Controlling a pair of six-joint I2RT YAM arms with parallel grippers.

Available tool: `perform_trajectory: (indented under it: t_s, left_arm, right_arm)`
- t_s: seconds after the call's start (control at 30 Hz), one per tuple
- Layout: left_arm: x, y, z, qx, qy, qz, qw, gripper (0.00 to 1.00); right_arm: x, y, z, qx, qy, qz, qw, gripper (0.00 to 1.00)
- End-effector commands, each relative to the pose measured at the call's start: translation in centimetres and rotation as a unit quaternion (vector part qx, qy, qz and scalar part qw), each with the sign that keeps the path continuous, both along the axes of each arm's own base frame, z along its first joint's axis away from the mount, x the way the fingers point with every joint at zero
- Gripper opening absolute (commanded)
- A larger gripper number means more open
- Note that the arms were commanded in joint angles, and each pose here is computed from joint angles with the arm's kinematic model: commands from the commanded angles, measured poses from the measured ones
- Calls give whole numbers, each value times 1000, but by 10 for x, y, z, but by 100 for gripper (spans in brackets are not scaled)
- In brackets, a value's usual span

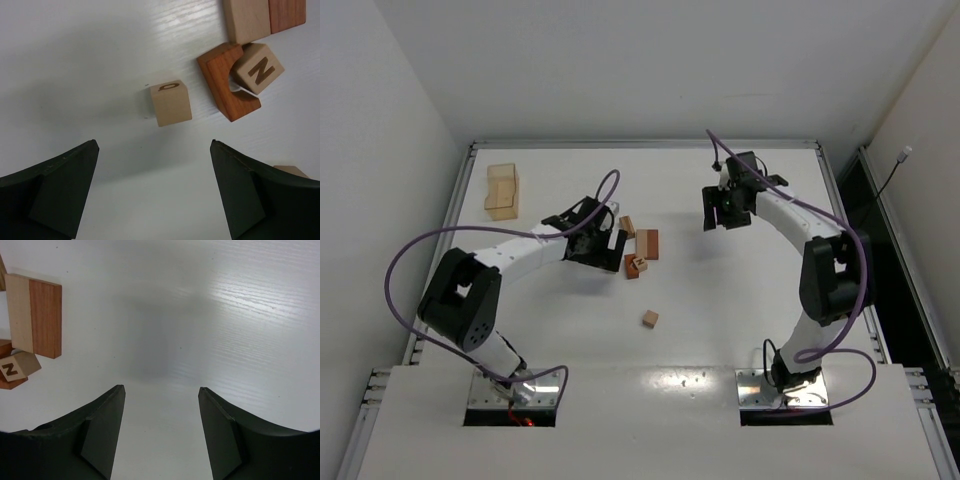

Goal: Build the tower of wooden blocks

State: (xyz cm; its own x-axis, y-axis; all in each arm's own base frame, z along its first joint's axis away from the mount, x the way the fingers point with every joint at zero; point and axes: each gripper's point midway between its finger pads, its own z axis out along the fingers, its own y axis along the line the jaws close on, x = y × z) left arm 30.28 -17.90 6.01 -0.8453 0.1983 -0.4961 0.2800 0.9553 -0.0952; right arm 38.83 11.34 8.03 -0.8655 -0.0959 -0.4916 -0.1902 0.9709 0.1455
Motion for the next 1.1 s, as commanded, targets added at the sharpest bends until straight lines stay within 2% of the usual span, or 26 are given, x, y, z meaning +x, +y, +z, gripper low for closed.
perform_trajectory:
  t_s: [0.0, 0.47, 0.63, 0.73, 0.8, 0.83, 1.03, 1.07]
  left_arm:
    - [17, -23, 15, -34, -22, -1, 999, 92]
    - [27, -39, -4, -37, 0, -2, 999, 77]
    - [27, -35, -15, -22, 8, 3, 1000, 60]
    - [30, -34, -20, -15, 10, 6, 1000, 53]
    - [30, -34, -20, -15, 10, 6, 1000, 53]
    - [33, -32, -22, -17, 11, 14, 1000, 45]
    - [42, -31, -17, -14, -12, 18, 1000, 15]
    - [43, -29, -17, -10, -15, 21, 1000, 5]
  right_arm:
    - [4, -5, 11, -3, -24, -3, 1000, 58]
    - [2, -12, -2, 13, -1, -15, 1000, 58]
    - [2, -14, -9, 16, 9, -17, 1000, 58]
    - [4, -14, -8, 17, 4, -17, 1000, 58]
    - [4, -14, -8, 17, 4, -17, 1000, 58]
    - [4, -14, -8, 17, 4, -17, 1000, 58]
    - [4, -14, -8, 17, 4, -17, 1000, 58]
    - [6, -14, -7, 17, 0, -17, 1000, 58]
